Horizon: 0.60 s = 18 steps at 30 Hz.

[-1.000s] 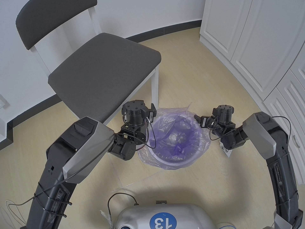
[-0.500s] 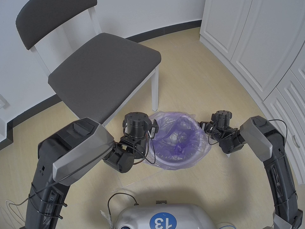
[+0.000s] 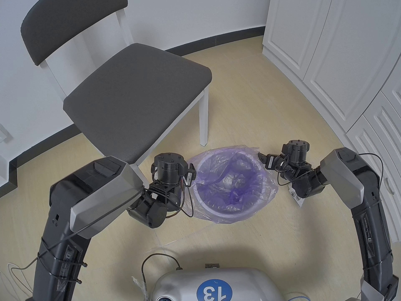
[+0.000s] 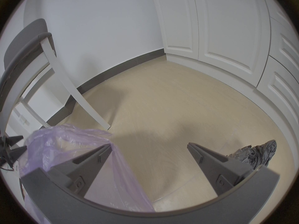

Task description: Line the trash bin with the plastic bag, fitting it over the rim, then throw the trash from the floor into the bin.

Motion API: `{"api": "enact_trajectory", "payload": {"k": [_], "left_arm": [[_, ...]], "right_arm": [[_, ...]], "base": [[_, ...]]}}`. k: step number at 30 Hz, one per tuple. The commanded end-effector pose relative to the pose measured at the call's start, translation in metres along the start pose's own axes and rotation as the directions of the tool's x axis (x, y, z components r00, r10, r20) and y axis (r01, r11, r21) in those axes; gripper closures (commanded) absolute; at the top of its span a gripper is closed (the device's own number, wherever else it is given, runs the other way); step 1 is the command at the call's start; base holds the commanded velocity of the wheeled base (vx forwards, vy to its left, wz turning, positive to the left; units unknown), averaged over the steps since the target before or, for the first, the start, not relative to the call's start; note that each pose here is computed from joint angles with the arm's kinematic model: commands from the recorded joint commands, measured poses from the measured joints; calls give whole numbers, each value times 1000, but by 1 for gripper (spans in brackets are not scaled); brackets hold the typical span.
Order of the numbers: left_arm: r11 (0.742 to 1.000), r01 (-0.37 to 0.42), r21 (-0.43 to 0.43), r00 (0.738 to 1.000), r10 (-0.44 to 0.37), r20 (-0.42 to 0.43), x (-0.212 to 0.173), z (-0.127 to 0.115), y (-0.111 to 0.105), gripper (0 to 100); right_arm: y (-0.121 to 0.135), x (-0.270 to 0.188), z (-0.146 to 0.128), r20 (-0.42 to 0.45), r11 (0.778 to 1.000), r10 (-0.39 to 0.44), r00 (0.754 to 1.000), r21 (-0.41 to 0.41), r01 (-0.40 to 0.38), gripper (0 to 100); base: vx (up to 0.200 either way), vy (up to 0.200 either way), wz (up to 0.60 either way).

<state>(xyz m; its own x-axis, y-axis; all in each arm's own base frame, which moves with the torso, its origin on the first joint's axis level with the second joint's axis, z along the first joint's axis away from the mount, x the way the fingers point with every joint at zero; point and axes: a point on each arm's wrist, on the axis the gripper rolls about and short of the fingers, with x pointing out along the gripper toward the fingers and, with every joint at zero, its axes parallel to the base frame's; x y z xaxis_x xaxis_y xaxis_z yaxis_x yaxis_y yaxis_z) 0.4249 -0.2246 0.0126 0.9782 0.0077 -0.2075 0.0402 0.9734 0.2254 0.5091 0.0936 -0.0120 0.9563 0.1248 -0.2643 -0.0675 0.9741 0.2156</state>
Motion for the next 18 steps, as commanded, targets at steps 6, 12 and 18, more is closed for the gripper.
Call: {"api": "enact_trajectory", "payload": {"k": [6,12,18], "left_arm": [[1000,-16,16,999,16,-41,16,-33,-2,0],[999,-17,34,997,20,-81,21,-55,-3,0],[999,-12,37,997,15,-77,26,-62,-10,0]], "right_arm": [[-1,-2,-2,-13,1000,-1,1000,-1,1,0],[-7,4,-29,-66,1000,-15,998,-4,14,0],[-12,11,-50,-102,1000,-23,995,-7,23,0]], "base": [[0,0,0],[0,0,0],[0,0,0]]}}
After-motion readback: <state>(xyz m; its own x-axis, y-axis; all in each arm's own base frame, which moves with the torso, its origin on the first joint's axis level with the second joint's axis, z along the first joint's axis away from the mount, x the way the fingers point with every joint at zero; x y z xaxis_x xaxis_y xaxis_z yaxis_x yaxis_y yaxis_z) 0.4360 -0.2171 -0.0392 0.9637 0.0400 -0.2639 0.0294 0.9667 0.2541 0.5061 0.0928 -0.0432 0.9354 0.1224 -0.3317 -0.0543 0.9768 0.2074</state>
